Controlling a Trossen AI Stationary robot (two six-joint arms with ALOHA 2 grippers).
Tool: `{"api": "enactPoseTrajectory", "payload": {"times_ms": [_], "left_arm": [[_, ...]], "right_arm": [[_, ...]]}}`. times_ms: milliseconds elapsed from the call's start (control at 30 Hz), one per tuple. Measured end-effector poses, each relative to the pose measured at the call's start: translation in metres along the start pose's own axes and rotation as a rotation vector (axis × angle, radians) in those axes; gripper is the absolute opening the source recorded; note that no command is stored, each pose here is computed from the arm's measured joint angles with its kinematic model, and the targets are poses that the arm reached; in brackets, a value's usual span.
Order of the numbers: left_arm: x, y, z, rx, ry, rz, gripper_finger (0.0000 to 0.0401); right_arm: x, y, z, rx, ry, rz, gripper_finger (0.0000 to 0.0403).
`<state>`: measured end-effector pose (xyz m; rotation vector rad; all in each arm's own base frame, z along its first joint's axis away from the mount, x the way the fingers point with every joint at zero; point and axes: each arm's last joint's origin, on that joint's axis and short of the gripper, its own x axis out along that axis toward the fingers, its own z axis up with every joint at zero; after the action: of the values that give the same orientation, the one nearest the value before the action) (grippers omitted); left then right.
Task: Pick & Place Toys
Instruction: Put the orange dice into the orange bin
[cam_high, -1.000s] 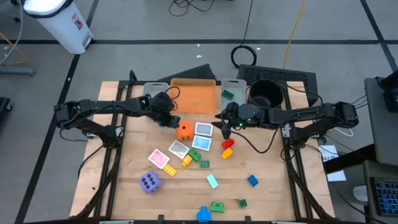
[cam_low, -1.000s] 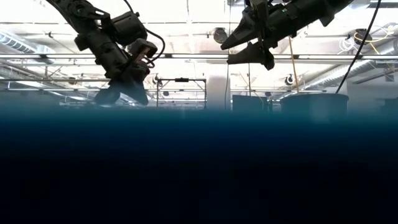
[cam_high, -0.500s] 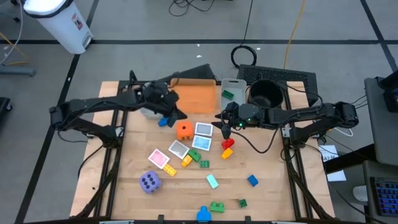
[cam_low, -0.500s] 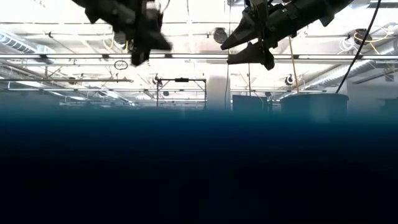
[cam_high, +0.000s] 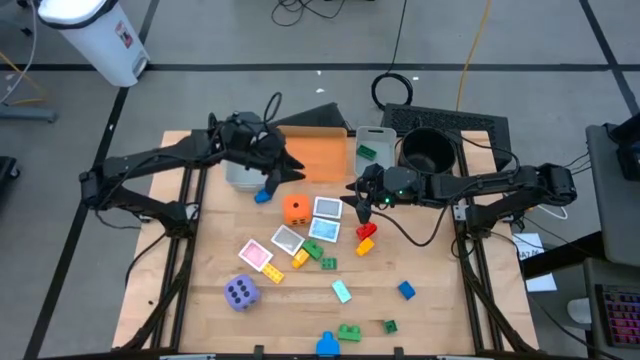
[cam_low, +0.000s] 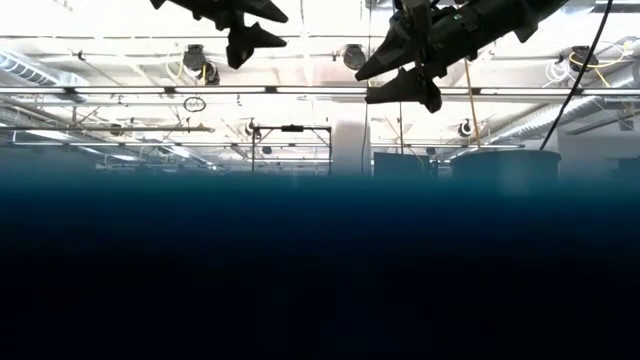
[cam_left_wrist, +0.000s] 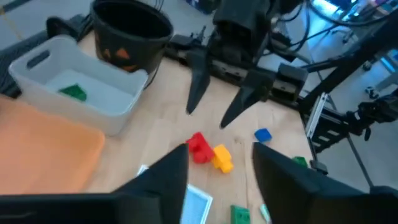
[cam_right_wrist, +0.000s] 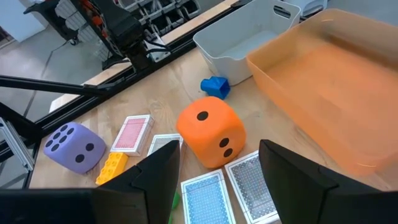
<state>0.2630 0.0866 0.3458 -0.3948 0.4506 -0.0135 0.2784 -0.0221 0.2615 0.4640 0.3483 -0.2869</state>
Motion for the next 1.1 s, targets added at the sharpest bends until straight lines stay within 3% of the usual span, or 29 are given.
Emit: {"api": "enactPoseTrajectory", "payload": {"times_ms": [233,400,733,1100], "left_arm": [[0.008,0.005,-0.010,0.031,0.100,0.021,0.0323],[0.021,0.008,-0.020,0.108,0.184,0.015,0.0391],[0.046,0.008,-0.043,0.327,0.380,0.172,0.0380],[0.072,0.017,-0.062,0.274,0.517,0.182,0.0380]], "right_arm": [[0.000,-0.001,-0.001,-0.007,0.011,-0.005,0.0210],[0.000,-0.002,-0.004,-0.014,0.044,-0.022,0.0210],[0.000,-0.004,-0.008,-0.024,0.084,-0.044,0.0210],[-0.002,-0.009,-0.016,-0.052,0.171,-0.093,0.0210]]}}
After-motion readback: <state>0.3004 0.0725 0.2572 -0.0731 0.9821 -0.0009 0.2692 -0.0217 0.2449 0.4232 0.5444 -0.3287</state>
